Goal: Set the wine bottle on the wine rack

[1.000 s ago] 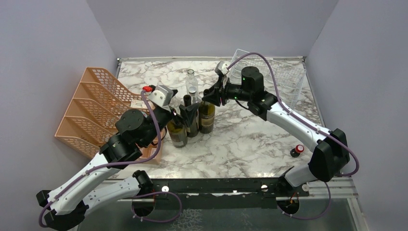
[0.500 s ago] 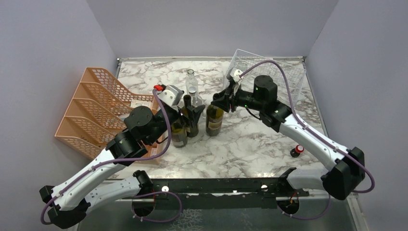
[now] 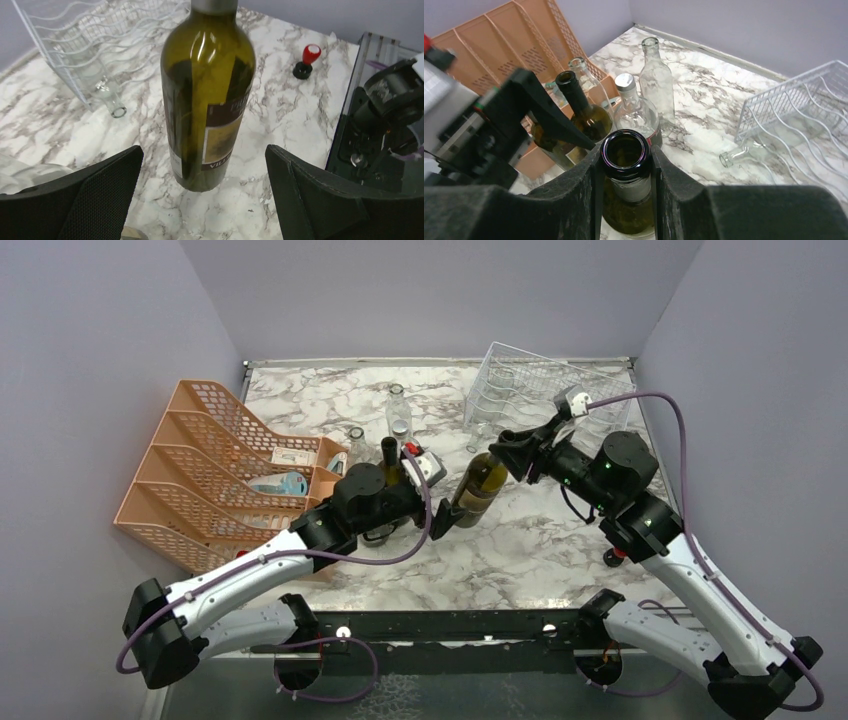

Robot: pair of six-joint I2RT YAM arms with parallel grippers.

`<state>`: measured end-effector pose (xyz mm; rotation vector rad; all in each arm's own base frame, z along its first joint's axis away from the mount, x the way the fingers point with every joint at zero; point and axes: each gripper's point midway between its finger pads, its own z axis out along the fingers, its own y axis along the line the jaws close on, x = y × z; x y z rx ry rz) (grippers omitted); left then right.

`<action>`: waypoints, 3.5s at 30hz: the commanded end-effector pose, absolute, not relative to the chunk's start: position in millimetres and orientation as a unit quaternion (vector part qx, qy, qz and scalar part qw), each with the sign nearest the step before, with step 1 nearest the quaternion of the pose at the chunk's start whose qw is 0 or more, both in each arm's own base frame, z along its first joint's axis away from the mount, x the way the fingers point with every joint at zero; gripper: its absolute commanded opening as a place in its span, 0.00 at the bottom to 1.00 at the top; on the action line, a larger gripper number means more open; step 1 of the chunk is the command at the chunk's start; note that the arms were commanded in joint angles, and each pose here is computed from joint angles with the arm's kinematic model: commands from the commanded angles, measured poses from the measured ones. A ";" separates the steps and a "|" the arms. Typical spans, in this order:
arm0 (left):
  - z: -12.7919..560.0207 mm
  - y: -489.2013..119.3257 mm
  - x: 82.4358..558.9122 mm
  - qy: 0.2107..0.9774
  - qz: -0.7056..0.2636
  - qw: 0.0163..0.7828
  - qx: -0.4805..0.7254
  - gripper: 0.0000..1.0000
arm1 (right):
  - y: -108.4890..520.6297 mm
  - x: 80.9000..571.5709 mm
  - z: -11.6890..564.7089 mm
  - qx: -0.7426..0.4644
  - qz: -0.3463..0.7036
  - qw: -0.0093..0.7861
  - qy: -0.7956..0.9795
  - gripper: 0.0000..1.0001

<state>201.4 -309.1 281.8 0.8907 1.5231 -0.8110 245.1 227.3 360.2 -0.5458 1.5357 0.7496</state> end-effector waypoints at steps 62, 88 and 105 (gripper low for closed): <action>329.6 -392.0 254.6 0.166 -0.036 0.792 0.586 0.00 | 142.7 140.9 391.9 -0.151 0.325 0.537 0.764 0.74; 334.3 -405.4 257.4 0.031 0.107 0.716 0.689 0.00 | 163.8 129.2 241.6 -0.160 0.294 0.312 0.889 0.65; 331.8 -406.2 263.5 0.034 0.121 0.702 0.701 0.00 | 169.3 148.4 216.1 -0.151 0.271 0.308 0.899 0.50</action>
